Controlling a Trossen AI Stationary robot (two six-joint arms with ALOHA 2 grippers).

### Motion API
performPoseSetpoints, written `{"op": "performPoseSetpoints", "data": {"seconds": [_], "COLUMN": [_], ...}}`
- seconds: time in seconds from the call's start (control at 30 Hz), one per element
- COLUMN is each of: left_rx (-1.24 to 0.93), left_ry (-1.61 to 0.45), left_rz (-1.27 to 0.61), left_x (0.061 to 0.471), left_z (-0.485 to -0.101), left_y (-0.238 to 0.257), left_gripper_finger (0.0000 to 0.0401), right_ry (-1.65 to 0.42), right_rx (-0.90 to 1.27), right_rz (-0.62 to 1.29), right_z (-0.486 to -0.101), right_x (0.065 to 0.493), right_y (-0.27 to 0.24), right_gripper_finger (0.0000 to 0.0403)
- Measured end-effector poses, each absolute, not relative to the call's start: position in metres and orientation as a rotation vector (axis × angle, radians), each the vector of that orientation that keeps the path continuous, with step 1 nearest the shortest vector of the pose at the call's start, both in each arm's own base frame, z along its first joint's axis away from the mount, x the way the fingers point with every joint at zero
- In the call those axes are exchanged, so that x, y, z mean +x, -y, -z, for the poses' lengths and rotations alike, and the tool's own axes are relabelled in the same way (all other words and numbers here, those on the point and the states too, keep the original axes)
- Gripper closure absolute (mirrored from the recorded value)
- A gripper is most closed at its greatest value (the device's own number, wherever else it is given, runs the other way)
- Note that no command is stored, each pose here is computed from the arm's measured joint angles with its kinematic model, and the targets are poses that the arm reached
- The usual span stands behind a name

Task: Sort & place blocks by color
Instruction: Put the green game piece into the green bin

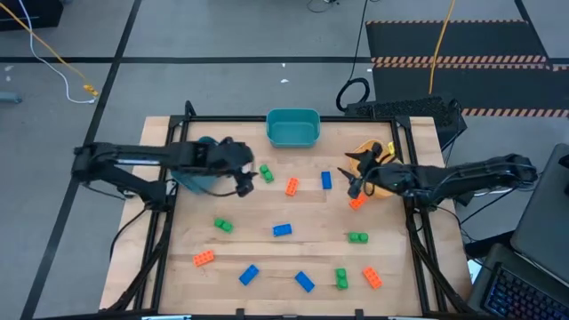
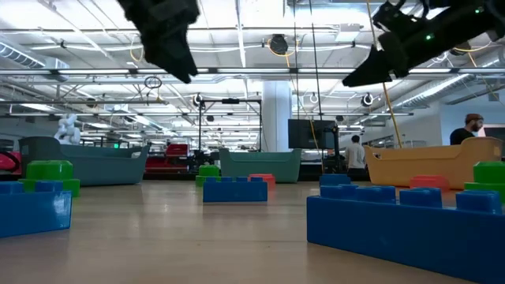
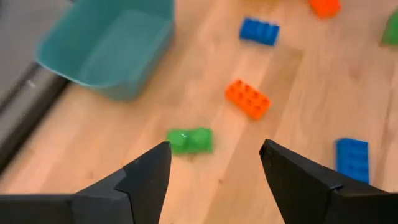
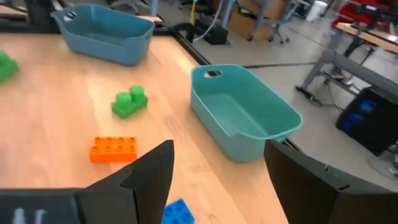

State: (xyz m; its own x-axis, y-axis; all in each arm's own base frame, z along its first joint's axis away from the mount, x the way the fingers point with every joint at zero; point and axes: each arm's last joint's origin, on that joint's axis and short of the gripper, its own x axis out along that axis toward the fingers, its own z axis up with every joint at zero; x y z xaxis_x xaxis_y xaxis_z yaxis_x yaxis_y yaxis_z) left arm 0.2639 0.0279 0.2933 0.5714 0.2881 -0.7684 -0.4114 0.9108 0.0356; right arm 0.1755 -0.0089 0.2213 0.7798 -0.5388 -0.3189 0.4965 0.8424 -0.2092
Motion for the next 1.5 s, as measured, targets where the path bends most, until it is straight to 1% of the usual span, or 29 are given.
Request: {"op": "performPoseSetpoints", "data": {"seconds": [0.1, 0.27, 0.53, 0.73, 0.9, 0.97, 1.1, 1.2, 1.37, 1.5], "left_rx": [-0.147, -0.057, 0.096, 0.232, 0.328, 0.346, 0.352, 0.360, 0.424, 0.449], "left_ry": [-0.968, -1.019, -1.124, -1.260, -1.266, -1.246, -1.311, -1.388, -1.468, -1.497], "left_rz": [-0.408, -0.352, -0.272, -0.212, -0.212, -0.212, -0.167, -0.125, -0.042, -0.022], "left_x": [0.284, 0.312, 0.336, 0.337, 0.341, 0.345, 0.347, 0.350, 0.356, 0.356], "left_z": [-0.287, -0.280, -0.267, -0.252, -0.248, -0.247, -0.232, -0.214, -0.191, -0.186], "left_y": [-0.030, -0.031, -0.035, -0.035, -0.043, -0.050, -0.062, -0.069, -0.070, -0.071], "left_gripper_finger": [0.0145, 0.0137, 0.0137, 0.0137, 0.0137, 0.0137, 0.0136, 0.0136, 0.0136, 0.0134], "right_ry": [-0.385, -0.368, -0.350, -0.329, -0.286, -0.276, -0.261, -0.261, -0.267, -0.257], "right_rx": [-0.119, -0.093, -0.205, -0.230, -0.241, -0.249, -0.291, -0.315, -0.333, -0.344], "right_rz": [0.555, 0.547, 0.492, 0.481, 0.482, 0.483, 0.482, 0.494, 0.524, 0.551], "right_z": [-0.223, -0.230, -0.238, -0.242, -0.246, -0.248, -0.250, -0.251, -0.252, -0.254], "right_x": [0.183, 0.188, 0.184, 0.182, 0.183, 0.183, 0.184, 0.184, 0.184, 0.184], "right_y": [0.007, 0.006, 0.000, -0.001, -0.001, -0.001, 0.000, 0.003, 0.009, 0.014], "right_gripper_finger": [0.0136, 0.0113, 0.0106, 0.0106, 0.0106, 0.0106, 0.0106, 0.0106, 0.0106, 0.0106]}}
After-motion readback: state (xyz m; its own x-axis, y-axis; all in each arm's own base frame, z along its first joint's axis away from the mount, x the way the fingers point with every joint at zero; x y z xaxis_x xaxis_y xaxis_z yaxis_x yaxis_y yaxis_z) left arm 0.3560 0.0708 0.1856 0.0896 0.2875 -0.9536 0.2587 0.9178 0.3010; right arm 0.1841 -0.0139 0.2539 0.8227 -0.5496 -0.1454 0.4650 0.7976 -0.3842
